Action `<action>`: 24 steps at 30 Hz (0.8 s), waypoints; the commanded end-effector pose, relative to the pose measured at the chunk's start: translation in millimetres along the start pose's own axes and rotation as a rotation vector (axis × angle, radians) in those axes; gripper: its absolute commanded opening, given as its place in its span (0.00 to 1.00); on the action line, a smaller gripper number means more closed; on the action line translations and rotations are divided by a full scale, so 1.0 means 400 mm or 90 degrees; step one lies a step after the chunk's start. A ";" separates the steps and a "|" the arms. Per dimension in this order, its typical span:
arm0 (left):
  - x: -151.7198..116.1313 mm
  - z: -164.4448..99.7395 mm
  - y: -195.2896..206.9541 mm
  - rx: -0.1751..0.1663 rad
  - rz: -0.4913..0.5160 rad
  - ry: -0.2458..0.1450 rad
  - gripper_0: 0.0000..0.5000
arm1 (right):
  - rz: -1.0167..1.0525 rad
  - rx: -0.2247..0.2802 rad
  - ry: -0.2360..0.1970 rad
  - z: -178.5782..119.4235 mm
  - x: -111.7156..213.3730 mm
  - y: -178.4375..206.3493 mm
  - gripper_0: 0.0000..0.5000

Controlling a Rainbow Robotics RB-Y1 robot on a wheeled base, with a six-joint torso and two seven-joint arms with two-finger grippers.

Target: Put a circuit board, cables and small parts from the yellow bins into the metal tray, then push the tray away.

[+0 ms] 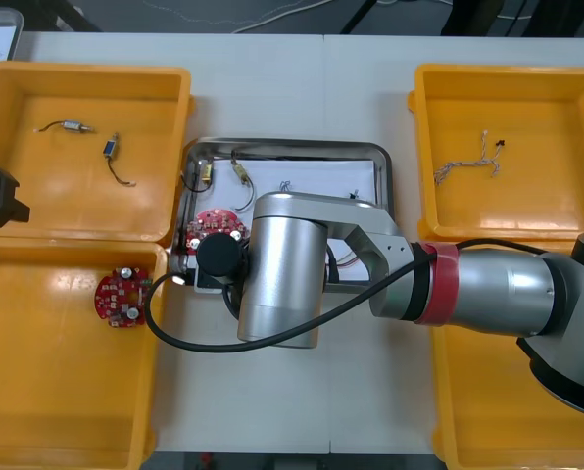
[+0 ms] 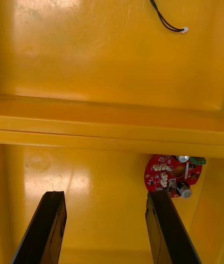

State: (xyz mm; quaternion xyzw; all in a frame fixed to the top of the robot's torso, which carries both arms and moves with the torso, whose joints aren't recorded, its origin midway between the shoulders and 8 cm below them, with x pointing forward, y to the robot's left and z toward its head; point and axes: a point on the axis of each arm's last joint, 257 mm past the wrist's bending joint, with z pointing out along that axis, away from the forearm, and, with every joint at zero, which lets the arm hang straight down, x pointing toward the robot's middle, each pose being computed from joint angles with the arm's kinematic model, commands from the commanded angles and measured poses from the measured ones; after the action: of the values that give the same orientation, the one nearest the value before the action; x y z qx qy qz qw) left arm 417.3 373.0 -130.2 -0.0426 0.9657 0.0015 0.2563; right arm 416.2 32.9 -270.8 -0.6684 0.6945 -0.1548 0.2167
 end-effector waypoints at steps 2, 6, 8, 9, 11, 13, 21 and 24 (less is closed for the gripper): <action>-0.010 -0.019 -0.005 0.011 -0.063 -0.024 1.00 | -0.053 0.034 -0.002 -0.033 -0.030 -0.077 0.00; -0.010 -0.019 -0.005 0.011 -0.063 -0.024 1.00 | -0.056 0.050 -0.001 -0.038 -0.036 -0.112 0.00; -0.010 -0.019 -0.005 0.011 -0.063 -0.024 1.00 | -0.058 0.060 -0.002 -0.040 -0.041 -0.135 0.00; -0.010 -0.019 -0.005 0.011 -0.063 -0.024 1.00 | -0.058 0.067 -0.002 -0.042 -0.043 -0.150 0.00; -0.010 -0.019 -0.005 0.011 -0.063 -0.024 1.00 | -0.059 0.077 0.000 -0.044 -0.043 -0.175 0.00; -0.010 -0.019 -0.005 0.011 -0.063 -0.024 1.00 | -0.056 0.089 -0.001 -0.041 -0.041 -0.205 0.00; -0.010 -0.019 -0.005 0.011 -0.063 -0.024 1.00 | -0.044 0.118 0.000 -0.026 -0.018 -0.294 0.00; -0.010 -0.019 -0.005 0.011 -0.063 -0.024 1.00 | -0.041 0.128 0.000 -0.023 -0.006 -0.323 0.00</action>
State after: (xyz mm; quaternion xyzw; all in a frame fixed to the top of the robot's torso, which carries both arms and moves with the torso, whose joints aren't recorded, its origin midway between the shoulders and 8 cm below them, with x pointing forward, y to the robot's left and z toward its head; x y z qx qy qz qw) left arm 417.3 372.9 -130.1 -0.0425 0.9656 0.0015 0.2564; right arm 503.1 30.2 -224.5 -0.6554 0.6780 -0.2044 0.2626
